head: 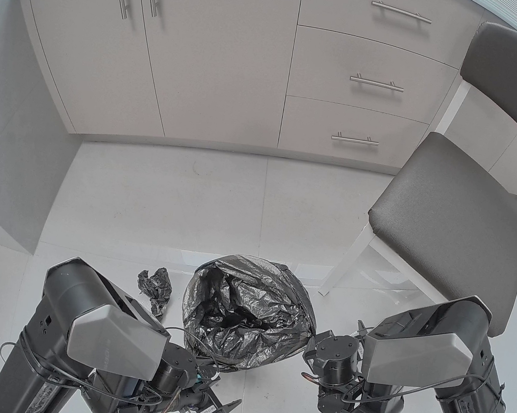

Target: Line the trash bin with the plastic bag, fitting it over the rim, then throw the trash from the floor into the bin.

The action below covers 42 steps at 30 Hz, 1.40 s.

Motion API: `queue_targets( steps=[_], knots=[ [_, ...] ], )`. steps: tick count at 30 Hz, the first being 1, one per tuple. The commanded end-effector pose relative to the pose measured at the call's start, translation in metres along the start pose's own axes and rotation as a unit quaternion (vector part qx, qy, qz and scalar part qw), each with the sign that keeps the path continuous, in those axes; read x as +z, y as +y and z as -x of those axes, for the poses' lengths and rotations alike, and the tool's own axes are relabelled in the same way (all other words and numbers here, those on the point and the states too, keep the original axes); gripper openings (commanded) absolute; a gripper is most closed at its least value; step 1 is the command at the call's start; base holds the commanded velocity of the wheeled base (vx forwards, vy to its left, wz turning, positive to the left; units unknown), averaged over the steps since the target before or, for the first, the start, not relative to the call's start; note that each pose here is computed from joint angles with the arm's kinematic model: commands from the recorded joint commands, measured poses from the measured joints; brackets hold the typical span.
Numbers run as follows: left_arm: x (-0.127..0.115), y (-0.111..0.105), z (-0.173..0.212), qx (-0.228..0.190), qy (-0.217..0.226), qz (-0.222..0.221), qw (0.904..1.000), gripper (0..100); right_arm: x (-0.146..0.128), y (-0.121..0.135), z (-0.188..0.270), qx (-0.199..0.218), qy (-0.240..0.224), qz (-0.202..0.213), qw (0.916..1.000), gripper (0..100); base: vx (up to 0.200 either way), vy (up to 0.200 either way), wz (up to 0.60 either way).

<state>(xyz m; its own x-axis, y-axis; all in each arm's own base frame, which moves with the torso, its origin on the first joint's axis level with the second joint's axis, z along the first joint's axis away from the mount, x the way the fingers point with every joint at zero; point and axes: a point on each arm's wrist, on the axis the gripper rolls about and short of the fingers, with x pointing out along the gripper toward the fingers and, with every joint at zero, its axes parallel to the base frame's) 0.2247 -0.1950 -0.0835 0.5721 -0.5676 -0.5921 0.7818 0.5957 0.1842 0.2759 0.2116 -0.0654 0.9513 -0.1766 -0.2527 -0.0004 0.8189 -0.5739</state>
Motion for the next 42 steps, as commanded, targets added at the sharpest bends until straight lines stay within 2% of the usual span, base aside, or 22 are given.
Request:
queue_targets(
  steps=[1, 7, 20, 23, 27, 29, 35, 42],
  knots=[
    [0.003, 0.001, 0.004, 0.000, -0.003, 0.000, 1.0000, 100, -0.011, 0.004, -0.007, 0.001, 0.007, 0.003, 1.0000, 100, 0.000, 0.000, 0.00],
    [0.016, 0.005, 0.010, 0.006, -0.026, -0.001, 0.9996, 100, -0.019, 0.006, -0.016, 0.024, 0.007, 0.004, 0.9997, 100, 0.000, 0.000, 0.00],
    [0.021, 0.005, 0.006, 0.009, -0.037, -0.004, 0.9993, 100, -0.007, 0.004, -0.040, 0.004, -0.012, -0.027, 0.9995, 100, 0.000, 0.000, 0.00],
    [0.019, 0.006, 0.007, 0.012, -0.033, -0.002, 0.9994, 100, 0.000, 0.001, -0.044, -0.005, -0.021, -0.040, 0.9990, 100, 0.000, 0.000, 0.00],
    [0.015, 0.010, 0.007, 0.016, -0.027, 0.003, 0.9995, 100, 0.012, -0.004, -0.046, -0.057, -0.018, -0.057, 0.9966, 100, 0.000, 0.000, 0.00],
    [0.015, 0.012, 0.008, 0.018, -0.028, 0.005, 0.9994, 100, 0.018, -0.006, -0.044, -0.068, -0.020, -0.063, 0.9955, 100, 0.000, 0.000, 0.00],
    [0.013, 0.014, 0.010, 0.022, -0.022, 0.008, 0.9995, 100, 0.036, -0.010, -0.045, -0.076, -0.040, -0.087, 0.9925, 100, 0.000, 0.000, 0.00],
    [0.007, 0.024, 0.011, 0.016, -0.019, 0.018, 0.9995, 100, 0.053, -0.001, -0.047, -0.075, -0.068, -0.111, 0.9887, 100, 0.000, 0.000, 0.00]
  ],
)
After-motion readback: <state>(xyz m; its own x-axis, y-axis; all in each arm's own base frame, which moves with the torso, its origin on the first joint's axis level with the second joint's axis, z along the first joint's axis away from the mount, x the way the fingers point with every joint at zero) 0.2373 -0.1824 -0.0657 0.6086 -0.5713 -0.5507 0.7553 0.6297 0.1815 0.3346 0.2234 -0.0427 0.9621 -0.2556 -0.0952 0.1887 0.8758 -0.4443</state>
